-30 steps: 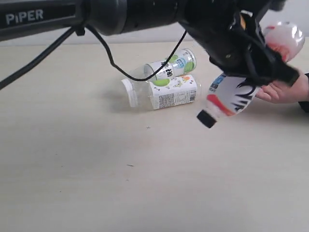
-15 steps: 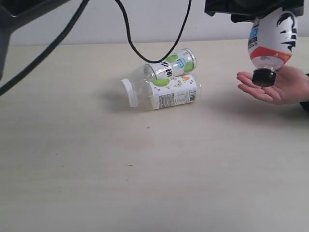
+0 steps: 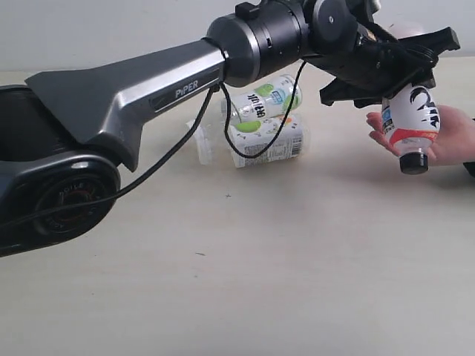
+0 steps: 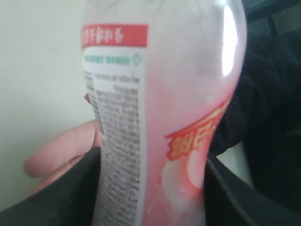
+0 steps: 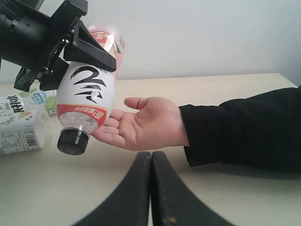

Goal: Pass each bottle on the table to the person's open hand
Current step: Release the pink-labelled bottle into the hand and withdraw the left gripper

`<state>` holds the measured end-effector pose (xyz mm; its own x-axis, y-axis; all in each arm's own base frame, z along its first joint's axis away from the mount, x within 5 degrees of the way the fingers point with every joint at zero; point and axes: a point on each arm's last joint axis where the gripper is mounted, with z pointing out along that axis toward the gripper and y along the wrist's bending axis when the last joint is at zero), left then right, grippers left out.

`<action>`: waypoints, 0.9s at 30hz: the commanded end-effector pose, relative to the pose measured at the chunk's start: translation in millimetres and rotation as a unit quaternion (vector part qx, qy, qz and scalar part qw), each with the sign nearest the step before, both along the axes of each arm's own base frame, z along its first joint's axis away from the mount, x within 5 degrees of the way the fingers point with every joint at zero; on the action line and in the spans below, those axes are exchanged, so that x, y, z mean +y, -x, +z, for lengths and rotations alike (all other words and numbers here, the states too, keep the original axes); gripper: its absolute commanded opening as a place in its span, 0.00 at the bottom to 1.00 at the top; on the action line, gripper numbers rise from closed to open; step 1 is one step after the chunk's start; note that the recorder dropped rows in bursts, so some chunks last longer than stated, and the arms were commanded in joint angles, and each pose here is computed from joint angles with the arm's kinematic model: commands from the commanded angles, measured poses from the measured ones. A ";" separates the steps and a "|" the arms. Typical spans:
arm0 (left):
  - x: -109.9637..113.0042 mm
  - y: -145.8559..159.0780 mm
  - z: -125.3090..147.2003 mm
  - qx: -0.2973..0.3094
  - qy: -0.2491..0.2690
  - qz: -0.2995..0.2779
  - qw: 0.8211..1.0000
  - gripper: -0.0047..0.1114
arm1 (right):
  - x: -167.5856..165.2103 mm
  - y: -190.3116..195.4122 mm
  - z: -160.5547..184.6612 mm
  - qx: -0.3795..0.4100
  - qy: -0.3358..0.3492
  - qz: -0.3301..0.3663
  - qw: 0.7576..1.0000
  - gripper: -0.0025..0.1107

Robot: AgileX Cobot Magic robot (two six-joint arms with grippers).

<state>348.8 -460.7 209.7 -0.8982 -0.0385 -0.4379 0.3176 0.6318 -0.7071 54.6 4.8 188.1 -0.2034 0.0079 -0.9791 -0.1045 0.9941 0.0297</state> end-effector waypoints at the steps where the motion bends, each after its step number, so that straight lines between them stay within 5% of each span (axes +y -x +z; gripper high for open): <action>1: -2.9 -3.1 -3.4 -0.003 0.021 0.004 1.000 0.04 | -0.3 0.0 -0.4 -0.005 0.006 -0.001 1.000 0.02; 16: -8.4 0.1 -26.6 0.014 0.015 -0.024 0.999 0.04 | -0.3 0.0 -0.4 -0.005 0.006 -0.001 1.000 0.02; 27: -10.3 3.7 -27.3 0.008 0.009 -0.036 0.999 0.41 | -0.3 0.0 -0.4 -0.005 0.006 -0.001 1.000 0.02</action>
